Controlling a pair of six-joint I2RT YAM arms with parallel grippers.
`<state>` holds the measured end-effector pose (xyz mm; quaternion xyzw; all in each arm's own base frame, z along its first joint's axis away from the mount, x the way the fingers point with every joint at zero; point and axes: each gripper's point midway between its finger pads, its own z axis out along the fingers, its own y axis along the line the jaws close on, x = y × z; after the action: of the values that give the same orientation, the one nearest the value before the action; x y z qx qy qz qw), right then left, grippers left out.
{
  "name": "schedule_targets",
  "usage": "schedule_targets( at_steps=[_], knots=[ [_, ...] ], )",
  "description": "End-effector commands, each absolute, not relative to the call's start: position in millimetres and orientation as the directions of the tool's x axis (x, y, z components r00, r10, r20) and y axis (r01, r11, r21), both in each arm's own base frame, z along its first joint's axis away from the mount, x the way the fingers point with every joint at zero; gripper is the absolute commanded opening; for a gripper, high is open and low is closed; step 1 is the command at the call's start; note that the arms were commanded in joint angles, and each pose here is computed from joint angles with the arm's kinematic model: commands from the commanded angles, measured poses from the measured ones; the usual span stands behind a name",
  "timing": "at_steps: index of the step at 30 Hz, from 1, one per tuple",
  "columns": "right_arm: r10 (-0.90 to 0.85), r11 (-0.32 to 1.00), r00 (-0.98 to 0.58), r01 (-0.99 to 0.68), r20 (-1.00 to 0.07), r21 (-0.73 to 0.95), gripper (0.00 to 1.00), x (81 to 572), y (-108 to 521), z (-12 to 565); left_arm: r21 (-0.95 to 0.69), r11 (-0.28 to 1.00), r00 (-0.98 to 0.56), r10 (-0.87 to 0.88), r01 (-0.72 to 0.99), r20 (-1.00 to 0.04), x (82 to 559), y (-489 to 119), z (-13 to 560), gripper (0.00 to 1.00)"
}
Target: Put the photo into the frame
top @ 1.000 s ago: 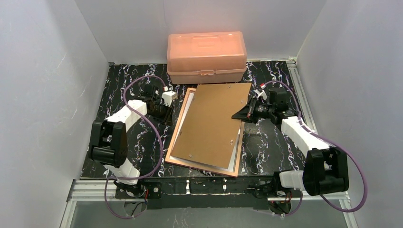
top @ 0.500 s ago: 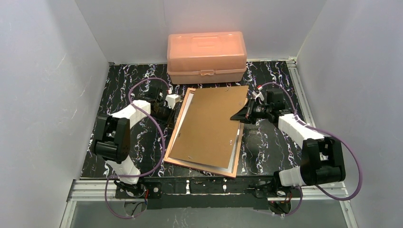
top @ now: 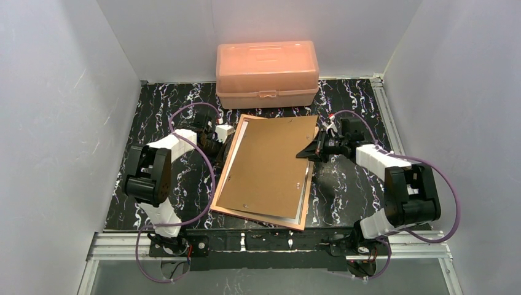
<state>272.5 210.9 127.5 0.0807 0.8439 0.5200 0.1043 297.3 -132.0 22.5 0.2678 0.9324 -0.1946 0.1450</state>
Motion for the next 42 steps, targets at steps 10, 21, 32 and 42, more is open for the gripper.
schedule_targets(
  at_steps=[10, 21, 32, 42],
  knots=[
    [0.148, 0.455, -0.958, -0.153, -0.244, 0.877, 0.01, 293, 217, 134, -0.289, 0.773, -0.815, 0.466, 0.564, -0.343, 293, -131, 17, 0.01],
    [0.135, 0.466, -0.966, -0.134, -0.22, 0.875, 0.01, 295, 224, 121, -0.293, 0.767, -0.812, 0.475, 0.571, -0.338, 291, -132, 17, 0.0],
    [0.14, 0.58, -0.968, -0.09, -0.208, 0.809, 0.02, 294, 210, 95, -0.301, 0.76, -0.809, 0.477, 0.576, -0.345, 287, -134, 22, 0.0],
    [0.09, 0.736, -0.965, -0.102, -0.246, 0.67, 0.39, 296, 202, 83, -0.312, 0.753, -0.807, 0.476, 0.579, -0.349, 286, -135, 25, 0.0]
  ],
)
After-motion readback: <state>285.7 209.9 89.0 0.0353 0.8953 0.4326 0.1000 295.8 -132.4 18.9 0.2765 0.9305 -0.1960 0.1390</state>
